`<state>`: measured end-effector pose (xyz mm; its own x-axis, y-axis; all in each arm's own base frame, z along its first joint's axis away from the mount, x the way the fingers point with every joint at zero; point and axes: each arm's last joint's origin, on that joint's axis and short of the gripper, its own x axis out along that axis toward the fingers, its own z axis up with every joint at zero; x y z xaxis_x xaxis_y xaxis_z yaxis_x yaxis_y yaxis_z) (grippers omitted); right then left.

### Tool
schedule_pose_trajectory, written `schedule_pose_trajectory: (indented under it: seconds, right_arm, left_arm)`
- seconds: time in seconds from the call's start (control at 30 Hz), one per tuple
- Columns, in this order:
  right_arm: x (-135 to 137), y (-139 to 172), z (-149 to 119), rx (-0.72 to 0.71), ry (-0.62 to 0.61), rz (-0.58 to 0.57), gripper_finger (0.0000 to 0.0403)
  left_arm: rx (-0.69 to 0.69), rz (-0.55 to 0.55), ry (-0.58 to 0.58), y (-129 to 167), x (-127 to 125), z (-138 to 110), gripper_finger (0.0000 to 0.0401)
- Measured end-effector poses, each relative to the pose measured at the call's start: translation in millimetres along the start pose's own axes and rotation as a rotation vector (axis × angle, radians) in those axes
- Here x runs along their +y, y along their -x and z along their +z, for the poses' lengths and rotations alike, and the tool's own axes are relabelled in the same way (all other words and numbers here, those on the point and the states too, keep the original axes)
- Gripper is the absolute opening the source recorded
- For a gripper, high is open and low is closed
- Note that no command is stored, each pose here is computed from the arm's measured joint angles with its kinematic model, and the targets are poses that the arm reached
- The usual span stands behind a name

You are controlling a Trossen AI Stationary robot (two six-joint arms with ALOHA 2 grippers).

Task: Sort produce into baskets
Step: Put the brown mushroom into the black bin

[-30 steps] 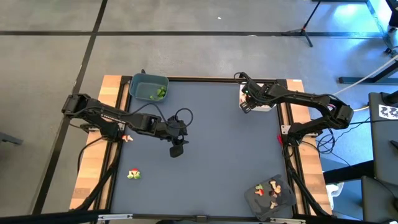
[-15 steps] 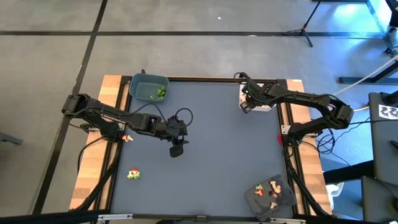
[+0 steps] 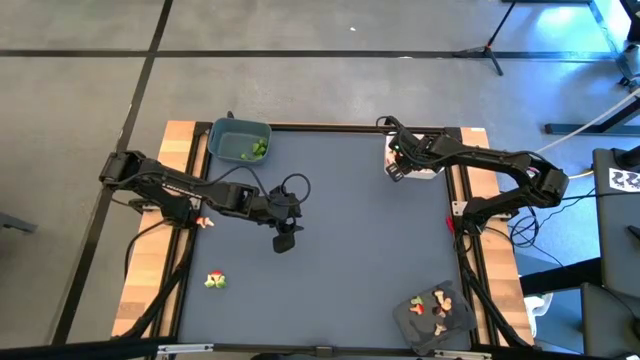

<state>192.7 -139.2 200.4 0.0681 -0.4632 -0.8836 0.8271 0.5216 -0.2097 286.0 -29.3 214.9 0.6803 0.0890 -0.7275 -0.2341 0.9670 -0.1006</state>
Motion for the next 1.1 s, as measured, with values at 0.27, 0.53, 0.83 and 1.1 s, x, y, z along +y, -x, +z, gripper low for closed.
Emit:
schedule_pose_trajectory:
  seconds: [0.27, 0.53, 0.83, 1.1]
  right_arm:
    - [0.2, 0.0, 0.6, -0.006, -0.002, 0.003, 0.0147]
    - [6.4, 2.4, 1.6, -0.035, 0.013, 0.029, 0.0147]
    - [46.5, 21.5, -2.9, -0.173, 0.115, 0.151, 0.0147]
    - [89.8, 46.6, -14.2, -0.331, 0.210, 0.316, 0.0147]
  left_arm:
    - [0.000, 0.000, 0.000, 0.0, 0.0, 0.0, 0.0180]
    - [0.000, 0.000, 0.000, 0.0, 0.0, -0.1, 0.0180]
    - [-0.012, -0.004, -0.014, -0.2, -0.3, 0.9, 0.0180]
    - [-0.029, -0.009, -0.034, 0.0, -0.8, 2.5, 0.0180]
